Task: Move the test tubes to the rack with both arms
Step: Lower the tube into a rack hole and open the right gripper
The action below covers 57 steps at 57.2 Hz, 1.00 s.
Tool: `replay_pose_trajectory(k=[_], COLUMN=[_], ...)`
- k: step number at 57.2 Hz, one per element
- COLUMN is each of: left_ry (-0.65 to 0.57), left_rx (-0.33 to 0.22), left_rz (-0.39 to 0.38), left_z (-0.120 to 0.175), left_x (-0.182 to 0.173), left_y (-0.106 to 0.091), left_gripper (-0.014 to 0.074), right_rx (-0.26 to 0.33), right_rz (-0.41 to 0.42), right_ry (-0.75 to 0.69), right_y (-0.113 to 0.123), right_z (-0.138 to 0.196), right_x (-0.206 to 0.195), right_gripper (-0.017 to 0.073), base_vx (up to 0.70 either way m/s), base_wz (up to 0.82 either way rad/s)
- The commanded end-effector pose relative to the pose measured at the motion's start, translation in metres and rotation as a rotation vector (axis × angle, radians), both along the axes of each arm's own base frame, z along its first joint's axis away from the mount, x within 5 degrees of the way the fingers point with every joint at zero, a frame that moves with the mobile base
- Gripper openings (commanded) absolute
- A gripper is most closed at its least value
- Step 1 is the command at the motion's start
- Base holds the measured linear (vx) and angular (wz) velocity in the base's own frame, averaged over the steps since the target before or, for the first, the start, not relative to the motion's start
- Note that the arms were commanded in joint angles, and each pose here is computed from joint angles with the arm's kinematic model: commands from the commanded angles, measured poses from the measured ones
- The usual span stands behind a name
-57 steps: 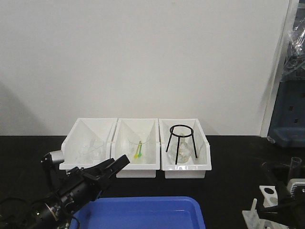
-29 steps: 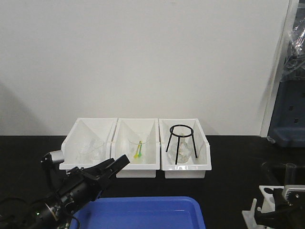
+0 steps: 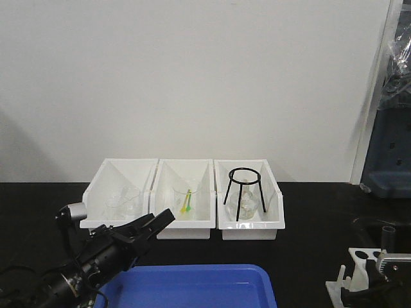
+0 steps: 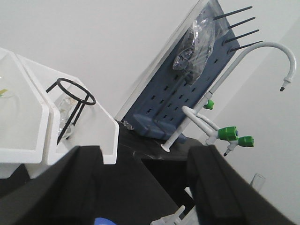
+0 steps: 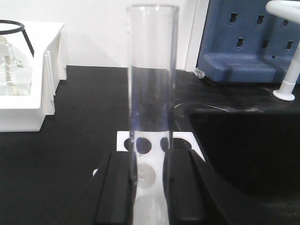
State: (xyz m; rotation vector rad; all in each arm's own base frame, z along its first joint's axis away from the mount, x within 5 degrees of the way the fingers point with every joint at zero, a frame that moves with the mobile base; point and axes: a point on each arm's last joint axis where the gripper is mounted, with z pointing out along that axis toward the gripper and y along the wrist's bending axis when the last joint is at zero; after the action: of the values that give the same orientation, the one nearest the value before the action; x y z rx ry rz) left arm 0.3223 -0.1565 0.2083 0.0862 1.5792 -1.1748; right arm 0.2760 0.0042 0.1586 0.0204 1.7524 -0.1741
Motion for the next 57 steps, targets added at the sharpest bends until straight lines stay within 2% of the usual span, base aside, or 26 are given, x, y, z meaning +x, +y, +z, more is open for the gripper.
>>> replay_pose_trajectory(k=[1, 11, 25, 31, 44, 50, 55, 57], left_ry=[-0.096, -0.086, -0.113, -0.114, -0.129, -0.162, -0.216, -0.231], left_rx=[-0.074, -0.065, -0.05, -0.047, -0.052, -0.025, 0.02, 0.022], left_rz=[0.01, 0.014, 0.017, 0.017, 0.014, 0.021, 0.058, 0.077], left_z=[0.026, 0.025, 0.026, 0.026, 0.027, 0.028, 0.033, 0.038], left_x=[0.0, 0.0, 0.0, 0.0, 0.0, -0.001, 0.0, -0.001], left_y=[0.002, 0.002, 0.002, 0.002, 0.002, 0.002, 0.006, 0.008], left_gripper=[0.0527, 0.0527, 0.0527, 0.0527, 0.0527, 0.0527, 0.0527, 0.0526], right_rx=[-0.027, -0.026, -0.024, -0.021, -0.023, -0.025, -0.004, 0.009], right_rz=[-0.002, -0.001, 0.0, 0.003, 0.008, 0.039, 0.072, 0.085], right_ry=[-0.141, -0.14, -0.124, -0.101, -0.112, -0.153, -0.15, -0.141], right_y=[-0.001, -0.001, -0.001, -0.001, 0.0, 0.002, 0.004, 0.005], right_z=[0.021, 0.021, 0.02, 0.018, 0.023, 0.047, 0.075, 0.089], right_x=[0.005, 0.005, 0.005, 0.004, 0.003, -0.005, -0.018, -0.026], right_gripper=[0.0009, 0.0085, 0.0305, 0.0367, 0.0382, 0.0382, 0.0382, 0.0382], base_vx=[0.0, 0.0, 0.0, 0.0, 0.0, 0.0, 0.0, 0.0], base_wz=[0.0, 0.0, 0.0, 0.0, 0.0, 0.0, 0.0, 0.0])
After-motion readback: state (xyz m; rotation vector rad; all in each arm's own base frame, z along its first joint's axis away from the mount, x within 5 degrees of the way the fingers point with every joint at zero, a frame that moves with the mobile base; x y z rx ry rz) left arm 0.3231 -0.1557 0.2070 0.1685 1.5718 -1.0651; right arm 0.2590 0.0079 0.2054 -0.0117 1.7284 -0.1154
